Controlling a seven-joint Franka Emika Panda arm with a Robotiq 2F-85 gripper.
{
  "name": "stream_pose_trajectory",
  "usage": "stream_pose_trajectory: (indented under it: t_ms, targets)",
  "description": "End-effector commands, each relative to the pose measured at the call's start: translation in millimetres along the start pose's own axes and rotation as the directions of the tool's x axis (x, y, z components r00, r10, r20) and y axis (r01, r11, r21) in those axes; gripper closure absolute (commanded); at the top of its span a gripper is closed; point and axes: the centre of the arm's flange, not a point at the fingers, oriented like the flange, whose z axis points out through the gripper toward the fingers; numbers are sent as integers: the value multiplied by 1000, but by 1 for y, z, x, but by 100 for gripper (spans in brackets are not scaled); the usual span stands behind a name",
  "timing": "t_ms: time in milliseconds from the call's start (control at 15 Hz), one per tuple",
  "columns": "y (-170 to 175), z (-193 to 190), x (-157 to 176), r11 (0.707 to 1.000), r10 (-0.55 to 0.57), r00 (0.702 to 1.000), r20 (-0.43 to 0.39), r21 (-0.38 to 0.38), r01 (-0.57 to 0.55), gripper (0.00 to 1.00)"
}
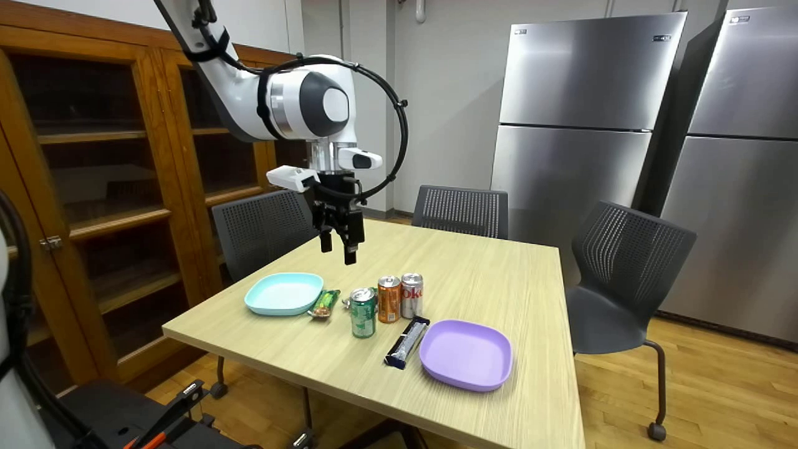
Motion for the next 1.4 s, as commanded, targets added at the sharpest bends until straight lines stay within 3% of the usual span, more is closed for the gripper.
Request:
stream_pose_trajectory:
  t_ms: [0, 1333]
  targets:
    - [-4, 11, 8, 999, 42, 999, -19, -15, -42, 0]
    - [-30, 85, 59, 997, 68, 998, 1, -24, -68, 0]
